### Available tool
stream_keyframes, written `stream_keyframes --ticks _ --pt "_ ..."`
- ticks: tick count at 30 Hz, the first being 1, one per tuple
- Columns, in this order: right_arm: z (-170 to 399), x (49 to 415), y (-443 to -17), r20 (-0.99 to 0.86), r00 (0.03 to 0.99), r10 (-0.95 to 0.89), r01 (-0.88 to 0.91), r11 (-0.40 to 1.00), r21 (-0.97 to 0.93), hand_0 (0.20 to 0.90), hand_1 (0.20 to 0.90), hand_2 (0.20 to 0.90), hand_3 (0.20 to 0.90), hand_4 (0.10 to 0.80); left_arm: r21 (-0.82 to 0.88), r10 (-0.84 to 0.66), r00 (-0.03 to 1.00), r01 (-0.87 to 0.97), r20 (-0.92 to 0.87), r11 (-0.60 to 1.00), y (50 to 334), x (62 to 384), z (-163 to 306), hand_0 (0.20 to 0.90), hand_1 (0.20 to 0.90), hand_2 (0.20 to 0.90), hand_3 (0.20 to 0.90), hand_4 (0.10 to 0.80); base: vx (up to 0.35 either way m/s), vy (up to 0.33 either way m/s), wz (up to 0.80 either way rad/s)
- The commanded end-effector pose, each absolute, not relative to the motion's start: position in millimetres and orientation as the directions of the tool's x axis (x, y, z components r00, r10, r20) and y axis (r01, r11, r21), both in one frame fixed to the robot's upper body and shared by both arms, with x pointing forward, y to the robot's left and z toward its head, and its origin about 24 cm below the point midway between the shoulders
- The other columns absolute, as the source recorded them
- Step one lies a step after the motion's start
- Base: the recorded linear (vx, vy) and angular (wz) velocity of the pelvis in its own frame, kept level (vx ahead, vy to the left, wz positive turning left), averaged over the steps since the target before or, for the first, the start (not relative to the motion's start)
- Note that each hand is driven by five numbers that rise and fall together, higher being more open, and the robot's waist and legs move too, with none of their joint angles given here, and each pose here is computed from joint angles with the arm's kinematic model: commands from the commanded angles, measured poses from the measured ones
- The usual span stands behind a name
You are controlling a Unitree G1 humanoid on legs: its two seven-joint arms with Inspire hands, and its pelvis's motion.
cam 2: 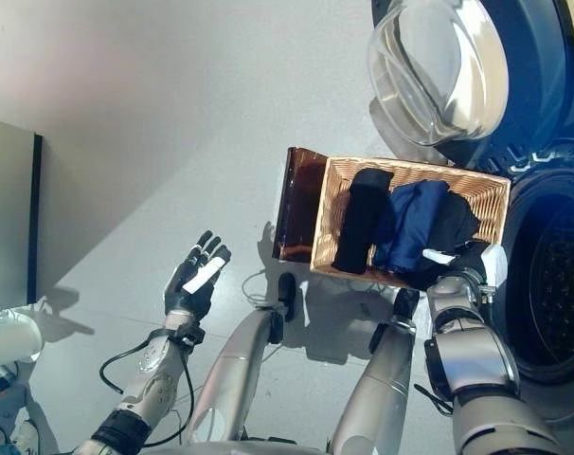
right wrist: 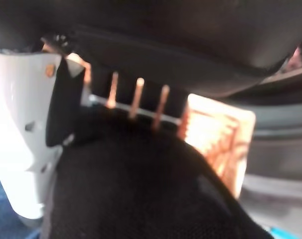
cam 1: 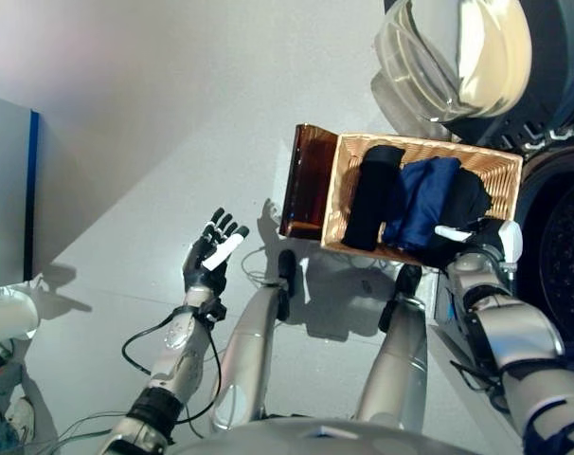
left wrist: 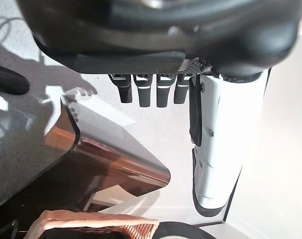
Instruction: Pick up the clothes and place them into the washing machine
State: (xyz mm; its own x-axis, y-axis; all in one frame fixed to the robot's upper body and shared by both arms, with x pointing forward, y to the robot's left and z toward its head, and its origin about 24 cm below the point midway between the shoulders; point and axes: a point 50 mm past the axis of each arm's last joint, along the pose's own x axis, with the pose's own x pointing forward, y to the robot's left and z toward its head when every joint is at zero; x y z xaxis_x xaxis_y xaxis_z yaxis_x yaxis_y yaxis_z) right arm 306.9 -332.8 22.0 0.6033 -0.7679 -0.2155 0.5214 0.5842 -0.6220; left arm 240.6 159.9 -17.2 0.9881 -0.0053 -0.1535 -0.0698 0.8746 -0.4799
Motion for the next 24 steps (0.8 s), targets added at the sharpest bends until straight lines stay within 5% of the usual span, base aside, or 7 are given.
stream_keyframes --ticks 1,7,13,24 --pt "20 300 -339 -0.198 0.591 -0.782 0.517 0.555 -0.652 0.200 0.200 0.200 0.200 0.300 -0.473 0.058 0.998 -0.056 -0.009 0.879 180 241 8 0.900 0.900 0.900 0.900 0.800 0.000 0.000 0.00" --pt "22 298 -343 -0.194 0.570 -0.798 0.619 0.573 -0.537 0.200 0.200 0.200 0.200 0.300 -0.478 0.093 0.996 -0.090 -0.018 0.874 185 242 5 0.900 0.900 0.900 0.900 0.800 0.021 0.003 -0.06" --pt "24 291 -352 -0.230 0.500 -0.835 0.818 0.543 -0.190 0.200 0.200 0.200 0.200 0.300 -0.480 0.138 0.988 -0.154 -0.068 0.863 194 237 -6 0.900 0.900 0.900 0.900 0.800 0.028 -0.011 -0.10" --pt "7 276 -342 -0.276 0.518 -0.810 0.855 0.484 0.184 0.200 0.200 0.200 0.200 0.300 -0.500 0.170 0.980 -0.201 -0.108 0.842 200 230 -16 0.900 0.900 0.900 0.900 0.800 0.029 -0.030 -0.12"
